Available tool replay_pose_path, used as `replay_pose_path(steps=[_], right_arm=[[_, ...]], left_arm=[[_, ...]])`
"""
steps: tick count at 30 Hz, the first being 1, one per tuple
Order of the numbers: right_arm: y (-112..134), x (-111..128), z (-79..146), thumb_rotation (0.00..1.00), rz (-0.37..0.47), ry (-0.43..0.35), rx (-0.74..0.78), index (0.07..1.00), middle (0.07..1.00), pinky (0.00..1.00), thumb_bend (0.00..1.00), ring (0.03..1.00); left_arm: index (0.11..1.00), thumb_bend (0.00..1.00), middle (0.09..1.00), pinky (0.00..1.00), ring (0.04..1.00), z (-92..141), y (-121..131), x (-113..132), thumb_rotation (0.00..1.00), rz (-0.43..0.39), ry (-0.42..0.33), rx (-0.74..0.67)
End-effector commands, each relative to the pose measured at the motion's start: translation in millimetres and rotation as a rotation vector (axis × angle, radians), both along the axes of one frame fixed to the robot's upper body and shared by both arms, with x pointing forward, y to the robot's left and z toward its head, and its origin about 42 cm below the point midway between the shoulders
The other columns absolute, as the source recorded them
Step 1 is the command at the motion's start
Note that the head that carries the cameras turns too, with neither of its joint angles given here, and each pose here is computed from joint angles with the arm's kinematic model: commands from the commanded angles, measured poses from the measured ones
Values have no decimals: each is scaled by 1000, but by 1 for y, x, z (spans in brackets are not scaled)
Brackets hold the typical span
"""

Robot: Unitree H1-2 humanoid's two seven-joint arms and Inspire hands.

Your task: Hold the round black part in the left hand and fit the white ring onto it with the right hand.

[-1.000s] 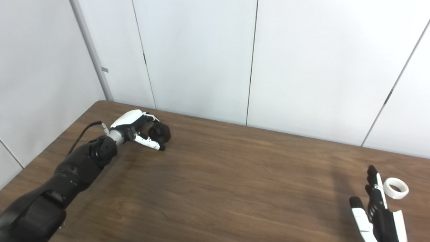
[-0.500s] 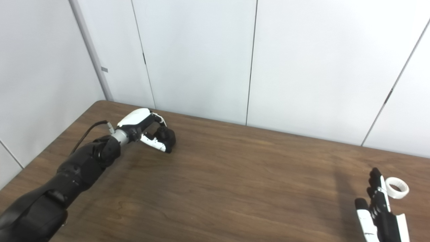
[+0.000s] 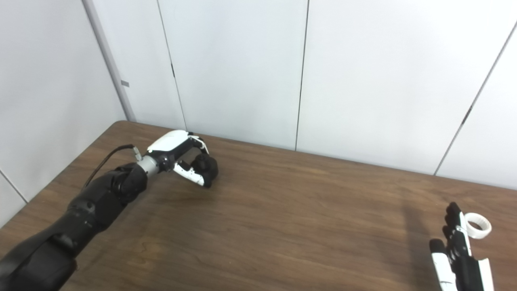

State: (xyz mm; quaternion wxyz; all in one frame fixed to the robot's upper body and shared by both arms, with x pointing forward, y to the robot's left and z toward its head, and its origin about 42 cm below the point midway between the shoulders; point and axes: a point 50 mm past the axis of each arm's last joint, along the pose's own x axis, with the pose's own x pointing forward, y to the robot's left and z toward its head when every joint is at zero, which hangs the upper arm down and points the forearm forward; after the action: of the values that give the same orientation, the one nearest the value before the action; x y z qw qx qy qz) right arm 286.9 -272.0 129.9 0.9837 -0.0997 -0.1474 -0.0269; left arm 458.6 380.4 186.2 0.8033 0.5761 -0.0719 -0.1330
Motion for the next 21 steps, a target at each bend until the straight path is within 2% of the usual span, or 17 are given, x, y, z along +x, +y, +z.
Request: replay_pose_path(steps=[1, 10, 15, 18, 21], right_arm=[[4, -6, -2, 870, -2, -3, 16, 992, 997, 1000, 483, 1000], [14, -6, 11, 877, 8, -40, 2, 983, 996, 992, 526, 1000], [20, -5, 18, 860, 20, -57, 12, 977, 996, 980, 548, 1000], [22, -5, 21, 868, 19, -65, 13, 973, 992, 983, 597, 1000], [24, -7, 24, 873, 14, -73, 9, 972, 994, 999, 574, 1000]], left_arm=[[481, 524, 726, 1000, 919, 30, -6, 6, 54, -59, -83, -6], [480, 524, 709, 1000, 918, 18, -68, -21, 55, -272, -132, -121], [479, 524, 719, 1000, 937, 12, -103, -39, 55, -347, -148, -182], [479, 524, 730, 1000, 949, 6, -117, -47, 54, -379, -144, -200], [479, 524, 752, 1000, 971, 2, -127, -55, 56, -405, -139, -211]])
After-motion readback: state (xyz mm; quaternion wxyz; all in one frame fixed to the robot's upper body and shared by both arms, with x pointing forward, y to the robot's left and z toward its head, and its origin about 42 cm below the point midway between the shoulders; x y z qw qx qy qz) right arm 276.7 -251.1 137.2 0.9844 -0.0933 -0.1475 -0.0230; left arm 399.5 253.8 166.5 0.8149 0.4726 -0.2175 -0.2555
